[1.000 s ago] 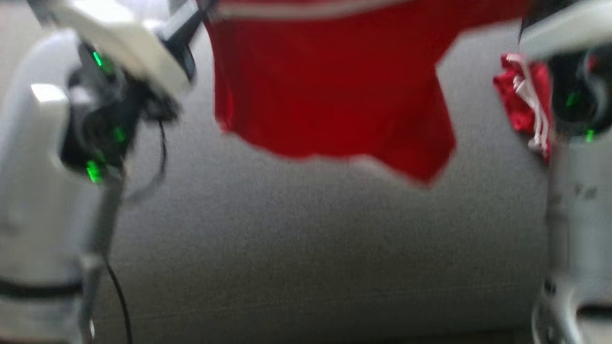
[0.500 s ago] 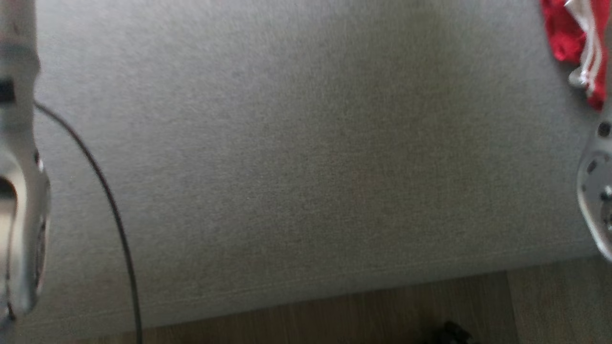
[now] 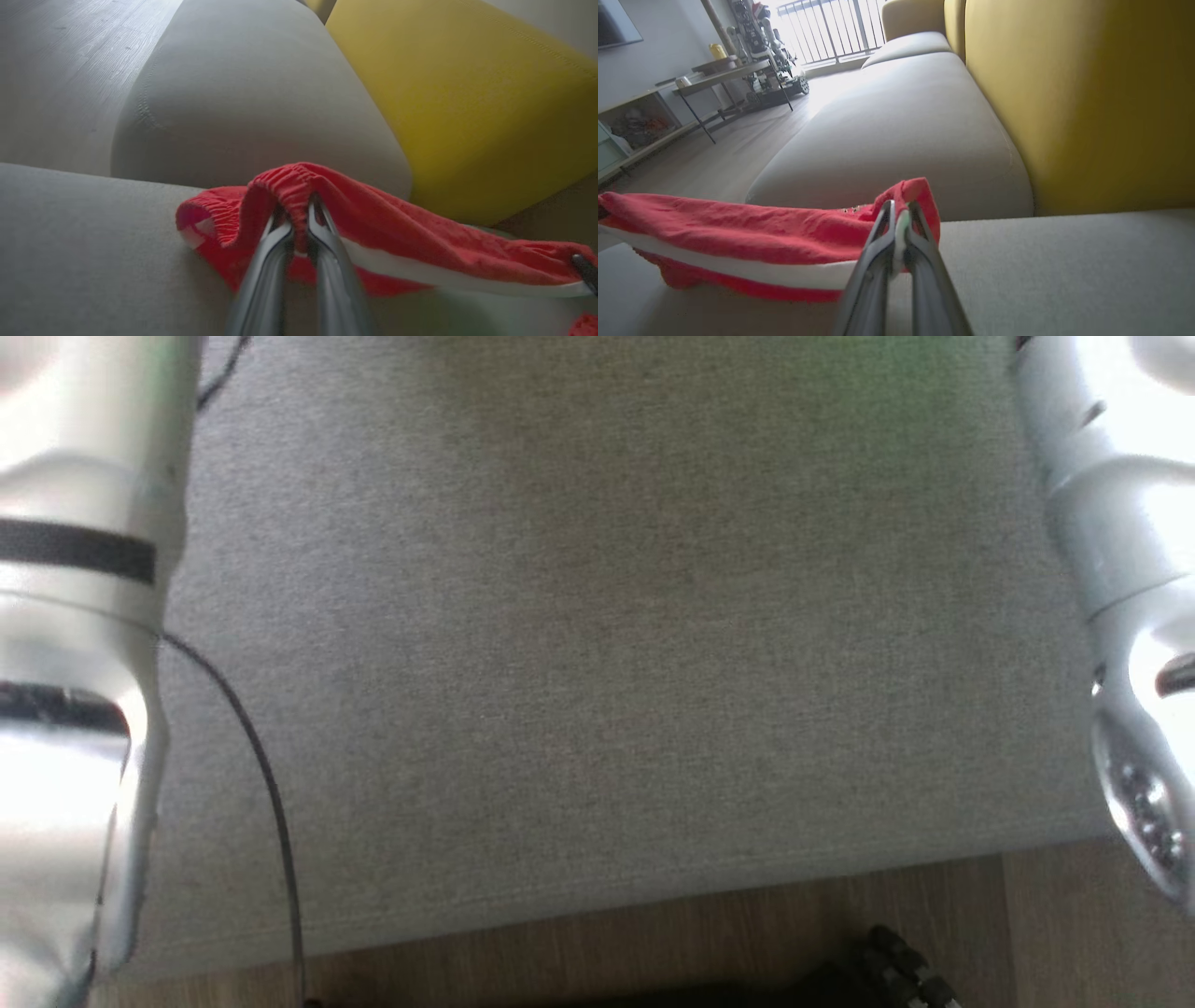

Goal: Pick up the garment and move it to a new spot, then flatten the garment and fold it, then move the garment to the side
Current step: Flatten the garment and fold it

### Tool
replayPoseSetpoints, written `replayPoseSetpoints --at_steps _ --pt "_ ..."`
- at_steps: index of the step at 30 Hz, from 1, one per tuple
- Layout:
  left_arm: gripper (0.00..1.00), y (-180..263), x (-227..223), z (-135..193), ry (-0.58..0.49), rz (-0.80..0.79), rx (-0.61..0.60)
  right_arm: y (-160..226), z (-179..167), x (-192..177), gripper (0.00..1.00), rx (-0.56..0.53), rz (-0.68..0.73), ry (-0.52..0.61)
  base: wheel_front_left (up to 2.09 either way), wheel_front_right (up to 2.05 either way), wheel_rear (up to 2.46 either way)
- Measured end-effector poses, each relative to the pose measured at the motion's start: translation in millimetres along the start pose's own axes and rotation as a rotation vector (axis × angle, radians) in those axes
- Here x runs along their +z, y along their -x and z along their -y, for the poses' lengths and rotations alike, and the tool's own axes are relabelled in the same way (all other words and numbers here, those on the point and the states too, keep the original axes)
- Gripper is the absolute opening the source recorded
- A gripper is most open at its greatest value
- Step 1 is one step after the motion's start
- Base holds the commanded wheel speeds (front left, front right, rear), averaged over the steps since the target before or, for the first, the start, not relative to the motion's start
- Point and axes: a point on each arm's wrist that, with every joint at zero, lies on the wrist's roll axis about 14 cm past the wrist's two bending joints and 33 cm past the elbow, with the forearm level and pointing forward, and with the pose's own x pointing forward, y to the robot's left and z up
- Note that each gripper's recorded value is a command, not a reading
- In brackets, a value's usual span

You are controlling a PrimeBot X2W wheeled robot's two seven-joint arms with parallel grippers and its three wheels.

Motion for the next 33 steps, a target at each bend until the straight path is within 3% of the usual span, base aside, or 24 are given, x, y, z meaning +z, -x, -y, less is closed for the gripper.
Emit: replayPoseSetpoints --at_steps 11,19,33 --pt "0.0 64.6 -74.6 -30.6 -0.028 -0.192 0.065 54.7 -1.6 -57.6 0.0 -0.013 -0.27 0.065 0.0 0.0 0.0" --pt "0.0 108.4 -90.5 -26.2 -0.169 -0.261 0.04 89.5 -9.8 -52.7 0.0 0.001 -0.369 0.118 0.0 0.0 0.0" --pt "0.0 157.5 -86.6 -24.3 -0.342 -0.216 0.014 127.4 -32.2 -43.3 0.0 0.061 -0.407 0.174 0.0 0.0 0.0"
